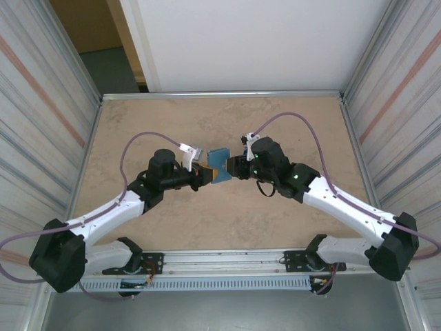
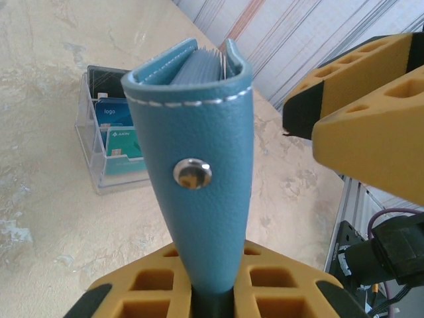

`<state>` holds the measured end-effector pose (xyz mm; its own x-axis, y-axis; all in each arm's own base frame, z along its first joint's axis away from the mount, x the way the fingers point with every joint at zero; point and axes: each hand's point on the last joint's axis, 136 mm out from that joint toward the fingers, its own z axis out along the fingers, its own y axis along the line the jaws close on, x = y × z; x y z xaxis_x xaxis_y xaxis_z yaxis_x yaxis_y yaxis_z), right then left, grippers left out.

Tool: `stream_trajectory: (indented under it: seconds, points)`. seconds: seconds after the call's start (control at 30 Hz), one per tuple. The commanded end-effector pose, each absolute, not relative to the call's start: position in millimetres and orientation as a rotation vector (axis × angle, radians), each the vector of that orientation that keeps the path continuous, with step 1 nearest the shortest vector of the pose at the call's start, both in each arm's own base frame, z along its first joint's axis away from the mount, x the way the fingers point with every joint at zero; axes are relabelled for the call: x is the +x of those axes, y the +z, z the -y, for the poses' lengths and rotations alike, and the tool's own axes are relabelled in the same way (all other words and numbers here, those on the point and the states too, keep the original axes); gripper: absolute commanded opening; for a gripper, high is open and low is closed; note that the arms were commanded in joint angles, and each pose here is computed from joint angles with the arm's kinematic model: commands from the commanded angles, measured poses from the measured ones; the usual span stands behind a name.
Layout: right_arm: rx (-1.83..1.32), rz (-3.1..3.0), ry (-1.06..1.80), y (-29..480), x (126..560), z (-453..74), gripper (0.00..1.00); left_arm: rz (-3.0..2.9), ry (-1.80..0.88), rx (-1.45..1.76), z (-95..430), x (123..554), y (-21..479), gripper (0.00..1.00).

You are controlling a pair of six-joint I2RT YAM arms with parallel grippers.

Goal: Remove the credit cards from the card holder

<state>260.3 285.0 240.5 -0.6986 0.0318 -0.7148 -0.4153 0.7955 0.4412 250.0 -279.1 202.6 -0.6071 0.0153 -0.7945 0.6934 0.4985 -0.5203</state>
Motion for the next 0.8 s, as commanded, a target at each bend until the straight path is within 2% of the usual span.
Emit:
stream_trajectory:
  seconds: [0.0, 0.3, 0.77]
  points:
    - [-0.263, -2.234, 0.741, 245.5, 266.3, -291.9, 0.35, -1.905, -1.157, 0.583, 285.7, 255.3, 228.7, 0.0]
    - [-0.281, -2.276, 0.728, 235.3, 270.9, -306.9, 0.33, -1.9, -1.15, 0.572, 284.2, 256.1, 230.2, 0.0]
    - [-0.283, -2.317, 0.716, 223.2, 268.2, -307.3, 0.36, -1.869, -1.156, 0.549, 284.4, 259.2, 238.3, 0.0]
